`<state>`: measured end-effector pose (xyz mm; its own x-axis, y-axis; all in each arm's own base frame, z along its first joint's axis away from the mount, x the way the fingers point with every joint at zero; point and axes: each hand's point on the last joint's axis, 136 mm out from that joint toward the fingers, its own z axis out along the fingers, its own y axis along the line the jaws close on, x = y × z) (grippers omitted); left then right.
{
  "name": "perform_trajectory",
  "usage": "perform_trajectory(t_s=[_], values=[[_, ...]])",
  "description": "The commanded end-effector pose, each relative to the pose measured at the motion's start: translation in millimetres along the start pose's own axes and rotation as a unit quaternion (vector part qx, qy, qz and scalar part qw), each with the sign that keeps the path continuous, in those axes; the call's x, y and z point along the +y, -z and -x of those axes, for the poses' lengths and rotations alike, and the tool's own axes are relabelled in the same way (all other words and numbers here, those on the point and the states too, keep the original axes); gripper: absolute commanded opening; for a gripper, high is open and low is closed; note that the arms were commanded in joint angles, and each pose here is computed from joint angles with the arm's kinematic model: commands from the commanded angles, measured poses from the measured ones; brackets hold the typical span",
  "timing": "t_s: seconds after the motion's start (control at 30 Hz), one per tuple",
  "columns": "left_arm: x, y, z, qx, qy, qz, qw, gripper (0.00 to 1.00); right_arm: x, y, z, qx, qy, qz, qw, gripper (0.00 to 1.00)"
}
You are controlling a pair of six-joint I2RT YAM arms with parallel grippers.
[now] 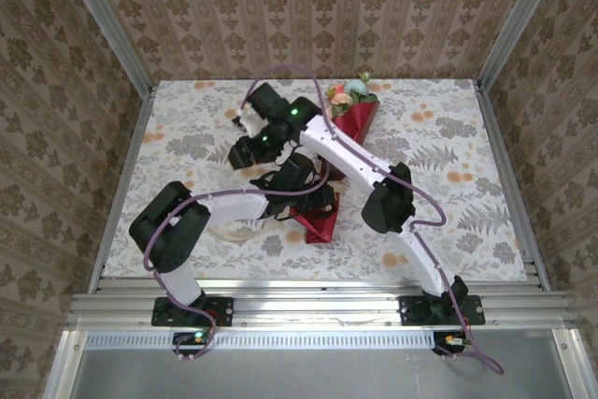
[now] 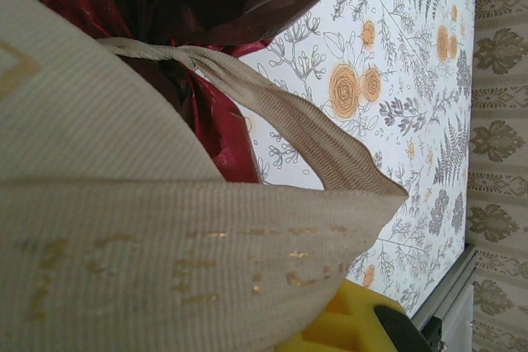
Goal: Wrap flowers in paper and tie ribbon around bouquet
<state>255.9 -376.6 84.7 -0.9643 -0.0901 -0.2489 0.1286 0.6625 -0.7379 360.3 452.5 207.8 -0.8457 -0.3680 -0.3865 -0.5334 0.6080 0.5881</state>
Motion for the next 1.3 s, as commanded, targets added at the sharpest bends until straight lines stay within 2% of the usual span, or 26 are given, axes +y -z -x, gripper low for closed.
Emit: perform_trajectory(t_s=[0.0,0.13,0.2,0.27,0.4,0.5,0.63,0.8,0.93,1.07,1.2,1.27], values=[[-8,2,13,-0.005,0.018,-0.013,1.000,0.00,-11,89,34,-0.099,-0.042,-0.065,0.992,0.52],[-14,14,27,-0.012,0.048,-0.033,0.998,0.00,-59,144,41,-0.163,-0.137,-0.137,0.967,0.50],[-16,20,33,-0.009,0.065,-0.046,0.997,0.00,-81,170,36,-0.194,-0.185,-0.159,0.950,0.45],[-17,26,39,-0.010,0.083,-0.054,0.995,0.00,-109,197,23,-0.225,-0.248,-0.194,0.922,0.43],[-22,32,50,0.001,0.116,-0.083,0.990,0.00,-161,226,-43,-0.243,-0.398,-0.245,0.850,0.41],[-30,33,57,0.016,0.139,-0.112,0.984,0.00,-177,221,-88,-0.245,-0.466,-0.242,0.815,0.40],[-34,36,63,0.046,0.163,-0.133,0.977,0.00,-180,200,-122,-0.229,-0.506,-0.217,0.803,0.39],[-28,42,63,0.062,0.179,-0.133,0.973,0.00,-182,174,-140,-0.207,-0.574,-0.180,0.772,0.40],[-23,46,63,0.069,0.182,-0.135,0.972,0.00,-175,149,-139,-0.208,-0.612,-0.132,0.752,0.40],[-12,48,63,0.069,0.184,-0.123,0.973,0.00,-171,126,-152,-0.171,-0.597,-0.143,0.770,0.39],[-3,46,68,0.063,0.193,-0.121,0.972,0.00,-154,87,-146,-0.114,-0.484,-0.103,0.862,0.42],[-1,46,71,0.060,0.195,-0.121,0.971,0.00,-147,78,-154,-0.087,-0.427,-0.111,0.893,0.46]])
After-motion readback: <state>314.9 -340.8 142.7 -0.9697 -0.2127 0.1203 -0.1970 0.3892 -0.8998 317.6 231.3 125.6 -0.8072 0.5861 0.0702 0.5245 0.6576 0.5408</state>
